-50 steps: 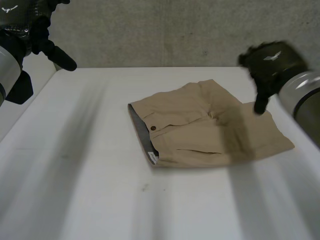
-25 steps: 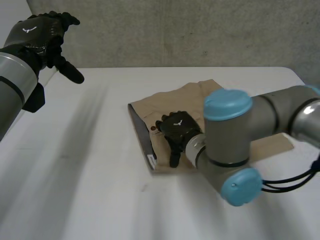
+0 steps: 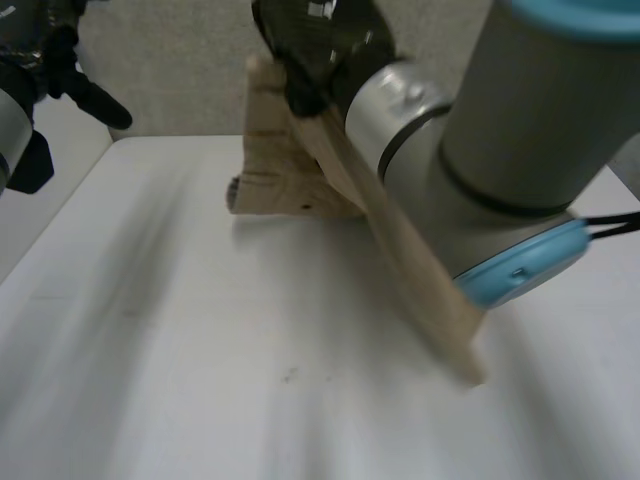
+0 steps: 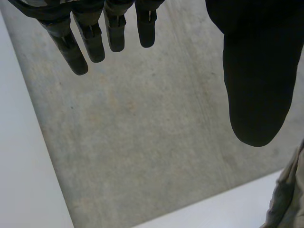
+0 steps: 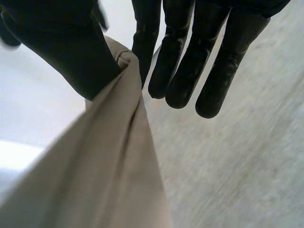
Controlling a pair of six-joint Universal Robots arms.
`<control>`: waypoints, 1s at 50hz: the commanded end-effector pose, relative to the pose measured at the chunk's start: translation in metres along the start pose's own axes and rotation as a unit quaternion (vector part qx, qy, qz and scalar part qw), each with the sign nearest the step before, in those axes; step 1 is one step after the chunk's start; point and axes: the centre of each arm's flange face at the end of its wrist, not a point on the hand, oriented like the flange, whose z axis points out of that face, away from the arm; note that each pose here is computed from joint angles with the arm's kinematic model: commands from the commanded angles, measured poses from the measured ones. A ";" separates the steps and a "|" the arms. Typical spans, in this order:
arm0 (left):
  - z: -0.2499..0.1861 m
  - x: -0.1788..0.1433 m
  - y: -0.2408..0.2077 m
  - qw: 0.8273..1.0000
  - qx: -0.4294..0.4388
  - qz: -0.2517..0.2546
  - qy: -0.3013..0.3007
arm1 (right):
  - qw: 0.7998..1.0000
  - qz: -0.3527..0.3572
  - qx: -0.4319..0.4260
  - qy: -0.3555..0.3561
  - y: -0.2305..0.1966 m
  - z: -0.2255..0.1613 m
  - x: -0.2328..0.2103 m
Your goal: Fold the shorts.
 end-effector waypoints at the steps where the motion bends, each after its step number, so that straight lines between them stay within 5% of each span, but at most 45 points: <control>1: 0.002 -0.007 -0.013 0.999 0.039 -0.001 -0.010 | 1.000 0.006 0.026 0.013 -0.038 -0.020 0.012; 11: 0.004 -0.001 0.007 1.000 0.004 0.002 0.020 | 1.000 0.006 0.025 0.010 -0.045 -0.035 0.013; 17: -0.006 0.018 0.068 0.984 -0.152 -0.006 0.094 | 1.000 0.007 -0.003 0.000 -0.029 -0.041 0.007; 30: -0.016 -0.031 0.114 0.972 -0.234 -0.020 0.027 | 0.999 0.008 -0.045 -0.007 -0.004 -0.048 0.002; 40: -0.065 -0.003 0.155 0.938 -0.313 -0.063 0.136 | 0.999 0.009 -0.046 -0.006 -0.003 -0.048 0.002; 50: -0.071 0.020 0.169 0.934 -0.305 -0.055 0.176 | 0.998 0.015 -0.060 -0.012 0.005 -0.051 -0.003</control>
